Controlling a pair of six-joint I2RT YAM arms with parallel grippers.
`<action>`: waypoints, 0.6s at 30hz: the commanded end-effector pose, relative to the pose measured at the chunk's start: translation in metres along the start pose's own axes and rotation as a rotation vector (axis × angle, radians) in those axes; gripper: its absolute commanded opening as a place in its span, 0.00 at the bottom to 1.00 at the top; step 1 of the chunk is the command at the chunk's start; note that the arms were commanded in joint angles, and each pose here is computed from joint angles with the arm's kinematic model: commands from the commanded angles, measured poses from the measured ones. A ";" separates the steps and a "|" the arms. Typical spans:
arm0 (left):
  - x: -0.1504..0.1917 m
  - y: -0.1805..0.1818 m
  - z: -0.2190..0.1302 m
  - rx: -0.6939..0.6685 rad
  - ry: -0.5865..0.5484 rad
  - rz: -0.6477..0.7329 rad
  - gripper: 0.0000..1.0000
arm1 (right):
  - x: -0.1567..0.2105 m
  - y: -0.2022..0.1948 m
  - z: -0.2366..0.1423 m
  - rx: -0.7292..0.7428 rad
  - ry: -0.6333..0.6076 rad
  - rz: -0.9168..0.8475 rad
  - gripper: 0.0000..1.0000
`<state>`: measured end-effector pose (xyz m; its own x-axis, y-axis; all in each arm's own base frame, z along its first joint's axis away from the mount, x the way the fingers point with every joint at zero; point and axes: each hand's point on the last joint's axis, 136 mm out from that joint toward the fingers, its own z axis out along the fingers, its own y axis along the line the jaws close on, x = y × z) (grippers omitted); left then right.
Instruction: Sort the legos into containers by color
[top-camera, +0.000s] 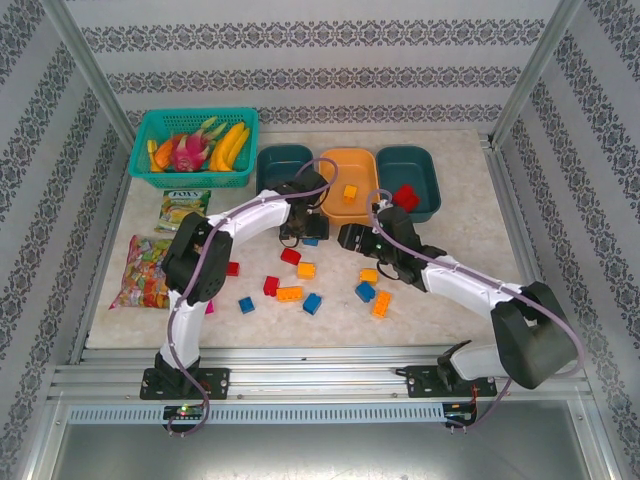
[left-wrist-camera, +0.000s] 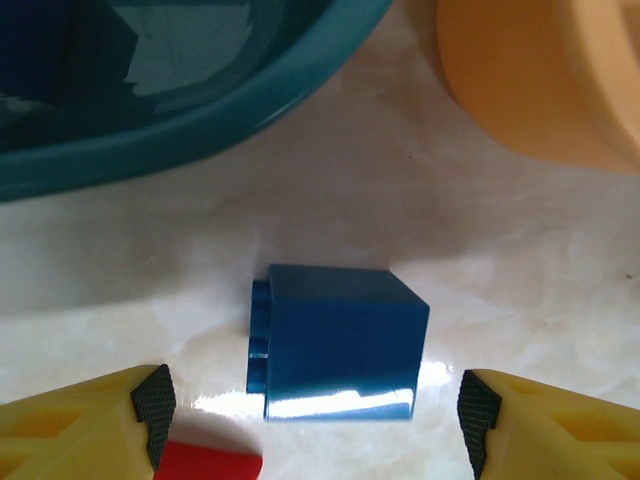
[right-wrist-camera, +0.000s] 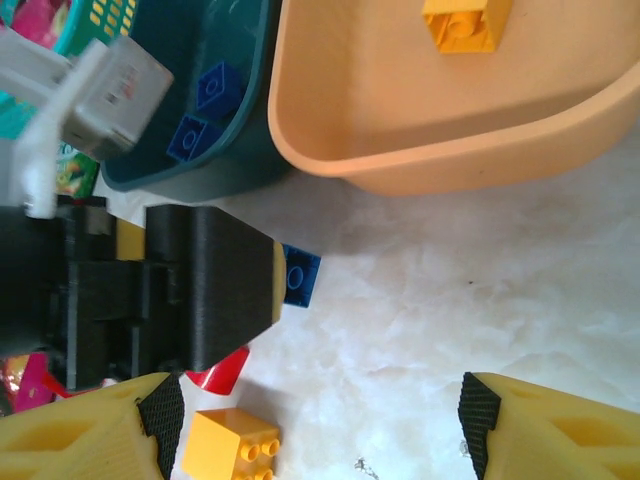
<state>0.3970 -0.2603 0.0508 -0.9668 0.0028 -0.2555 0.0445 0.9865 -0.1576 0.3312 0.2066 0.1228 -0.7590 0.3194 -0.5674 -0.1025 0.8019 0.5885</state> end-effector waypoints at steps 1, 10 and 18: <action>0.001 -0.006 0.005 -0.037 0.017 0.071 0.75 | -0.006 -0.002 -0.008 -0.013 -0.032 0.032 0.75; -0.002 0.002 0.021 -0.145 0.012 0.090 0.47 | -0.012 -0.006 -0.011 -0.014 -0.032 0.048 0.73; -0.010 0.002 -0.036 -0.122 -0.079 0.039 0.35 | -0.023 0.007 -0.013 -0.034 -0.037 -0.004 0.73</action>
<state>0.4070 -0.2604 0.0407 -0.9572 0.0611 -0.2830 0.0707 0.9972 -0.0240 0.3320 0.1949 0.1258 -0.7560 0.3483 -0.5543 -0.0769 0.7935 0.6036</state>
